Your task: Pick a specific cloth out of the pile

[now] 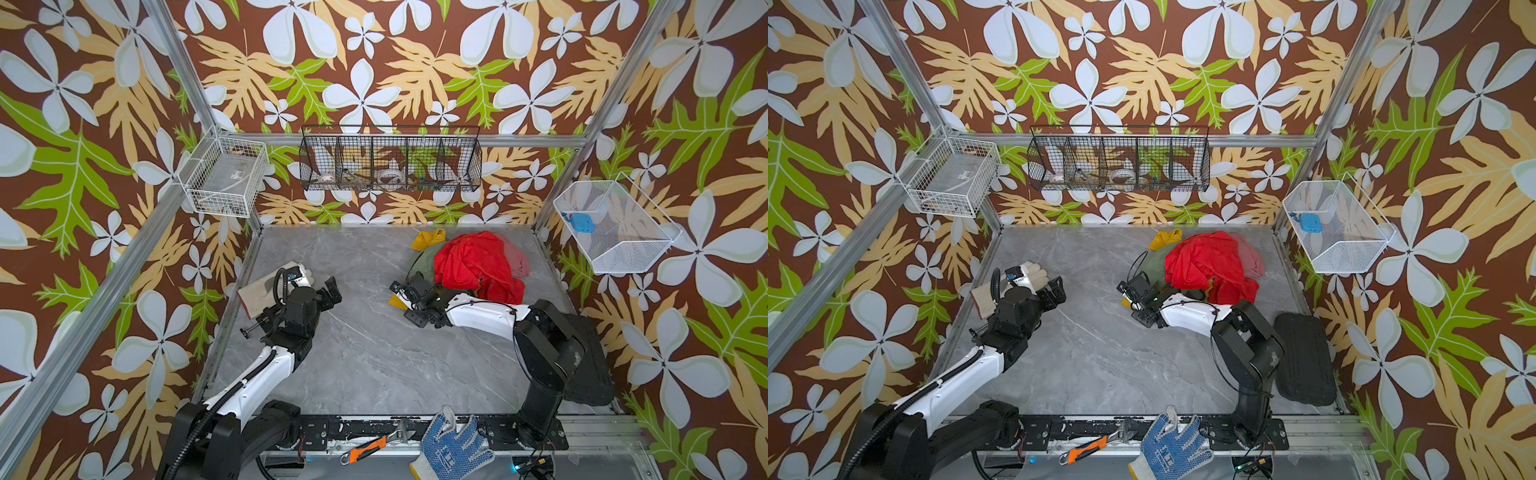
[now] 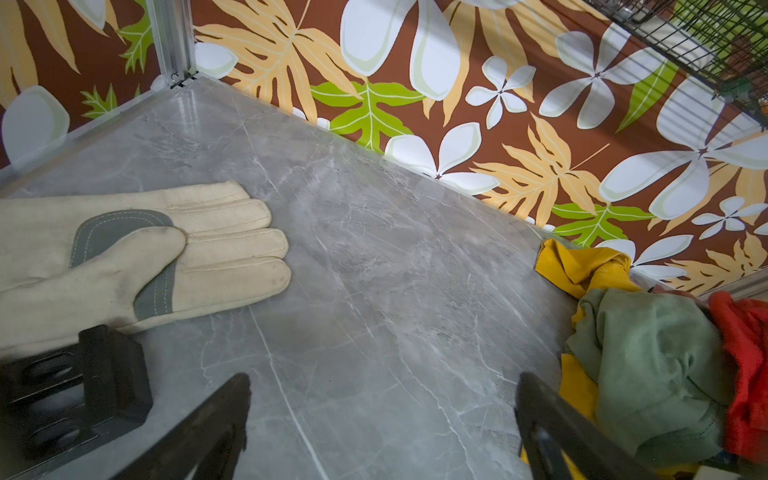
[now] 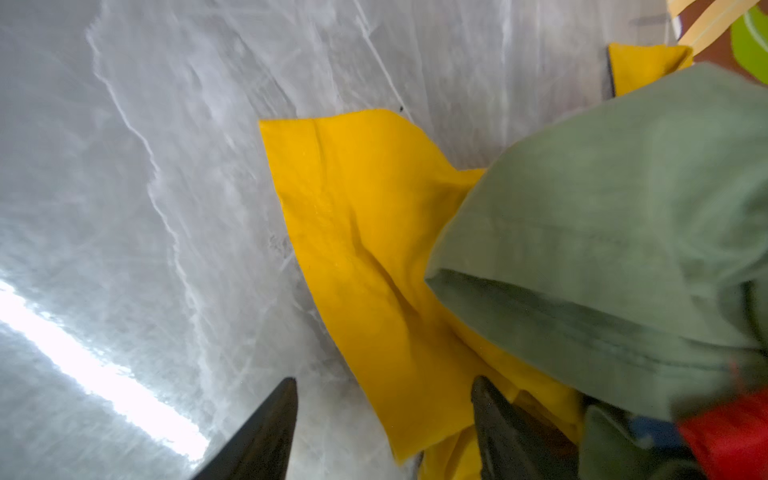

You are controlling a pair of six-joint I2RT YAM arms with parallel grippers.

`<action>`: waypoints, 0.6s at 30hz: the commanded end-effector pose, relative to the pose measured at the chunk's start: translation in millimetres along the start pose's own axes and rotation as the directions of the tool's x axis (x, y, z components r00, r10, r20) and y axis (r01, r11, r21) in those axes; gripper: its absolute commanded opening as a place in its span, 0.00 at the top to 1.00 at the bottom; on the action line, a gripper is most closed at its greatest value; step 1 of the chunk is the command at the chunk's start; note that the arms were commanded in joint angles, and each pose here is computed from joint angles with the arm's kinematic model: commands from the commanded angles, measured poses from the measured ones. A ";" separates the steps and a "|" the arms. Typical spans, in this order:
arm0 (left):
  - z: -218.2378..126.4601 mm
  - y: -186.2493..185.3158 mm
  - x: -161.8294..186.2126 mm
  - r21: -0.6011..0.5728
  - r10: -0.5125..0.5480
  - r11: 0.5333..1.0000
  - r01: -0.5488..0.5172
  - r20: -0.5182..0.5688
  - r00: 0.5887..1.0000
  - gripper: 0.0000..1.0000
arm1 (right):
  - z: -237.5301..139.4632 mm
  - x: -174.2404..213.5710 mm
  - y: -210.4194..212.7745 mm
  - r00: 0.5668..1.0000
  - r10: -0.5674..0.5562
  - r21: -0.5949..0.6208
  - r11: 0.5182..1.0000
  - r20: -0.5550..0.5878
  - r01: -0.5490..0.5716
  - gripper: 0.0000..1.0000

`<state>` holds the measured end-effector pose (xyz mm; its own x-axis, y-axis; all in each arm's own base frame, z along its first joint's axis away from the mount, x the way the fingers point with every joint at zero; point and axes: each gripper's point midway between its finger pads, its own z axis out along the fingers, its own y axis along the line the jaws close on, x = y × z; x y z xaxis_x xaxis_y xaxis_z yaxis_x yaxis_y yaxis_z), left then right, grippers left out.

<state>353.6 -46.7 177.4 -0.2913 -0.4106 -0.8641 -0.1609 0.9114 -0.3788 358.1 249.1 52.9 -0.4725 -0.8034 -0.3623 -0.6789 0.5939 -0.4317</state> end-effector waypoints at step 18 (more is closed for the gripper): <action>-9.4 0.5 -1.2 0.012 0.019 1.000 -0.019 0.001 1.000 0.00 | 48.7 23.5 -20.8 0.985 0.022 0.056 0.998 -0.171 -0.012 0.60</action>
<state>345.3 -47.2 177.8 -0.3074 -0.3994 -0.8637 -0.1481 0.9167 -0.3711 401.9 230.6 26.6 -0.5500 -0.7844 -0.2869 -0.6157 0.6129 -0.4953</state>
